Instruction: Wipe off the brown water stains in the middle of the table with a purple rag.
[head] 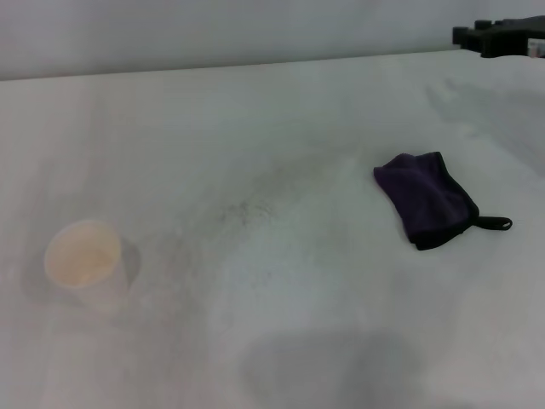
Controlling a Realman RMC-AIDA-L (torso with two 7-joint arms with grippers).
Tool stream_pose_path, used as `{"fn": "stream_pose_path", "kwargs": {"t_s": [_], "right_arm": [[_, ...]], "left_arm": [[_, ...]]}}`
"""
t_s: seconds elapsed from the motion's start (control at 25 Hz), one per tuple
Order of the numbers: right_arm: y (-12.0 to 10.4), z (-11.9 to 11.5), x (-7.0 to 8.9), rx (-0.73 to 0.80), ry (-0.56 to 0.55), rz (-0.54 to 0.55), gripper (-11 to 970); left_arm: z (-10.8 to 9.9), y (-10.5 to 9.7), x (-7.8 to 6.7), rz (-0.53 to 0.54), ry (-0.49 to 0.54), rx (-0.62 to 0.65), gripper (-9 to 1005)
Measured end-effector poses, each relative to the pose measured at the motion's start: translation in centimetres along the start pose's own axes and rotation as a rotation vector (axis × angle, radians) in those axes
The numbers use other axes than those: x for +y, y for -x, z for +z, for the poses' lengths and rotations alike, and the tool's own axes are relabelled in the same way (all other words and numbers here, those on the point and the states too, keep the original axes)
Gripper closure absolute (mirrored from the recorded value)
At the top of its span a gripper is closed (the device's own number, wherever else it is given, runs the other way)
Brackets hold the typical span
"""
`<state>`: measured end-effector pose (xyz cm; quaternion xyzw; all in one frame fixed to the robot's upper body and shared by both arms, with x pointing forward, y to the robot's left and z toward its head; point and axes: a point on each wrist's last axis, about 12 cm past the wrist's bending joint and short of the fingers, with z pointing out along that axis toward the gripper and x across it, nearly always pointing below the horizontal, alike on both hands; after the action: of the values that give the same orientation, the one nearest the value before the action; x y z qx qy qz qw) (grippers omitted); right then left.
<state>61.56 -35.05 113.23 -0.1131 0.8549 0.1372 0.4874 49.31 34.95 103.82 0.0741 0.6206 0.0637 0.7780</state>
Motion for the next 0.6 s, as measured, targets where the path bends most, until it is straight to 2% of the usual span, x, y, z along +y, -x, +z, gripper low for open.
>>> {"fn": "stream_pose_path", "kwargs": {"t_s": [0.16, 0.4, 0.6], "right_arm": [[-2.4, -0.4, -1.1, -0.178, 0.002, 0.039, 564], [-5.7, -1.2, -2.6, -0.298, -0.093, 0.053, 562], [-8.8, -2.3, -2.6, -0.411, -0.155, 0.022, 562]], "left_arm": [[-0.3, -0.2, 0.4, -0.021, 0.066, 0.009, 106], [-0.5, -0.4, 0.6, -0.053, 0.123, 0.016, 106], [-0.8, -0.8, 0.1, -0.077, 0.128, 0.041, 105]]}}
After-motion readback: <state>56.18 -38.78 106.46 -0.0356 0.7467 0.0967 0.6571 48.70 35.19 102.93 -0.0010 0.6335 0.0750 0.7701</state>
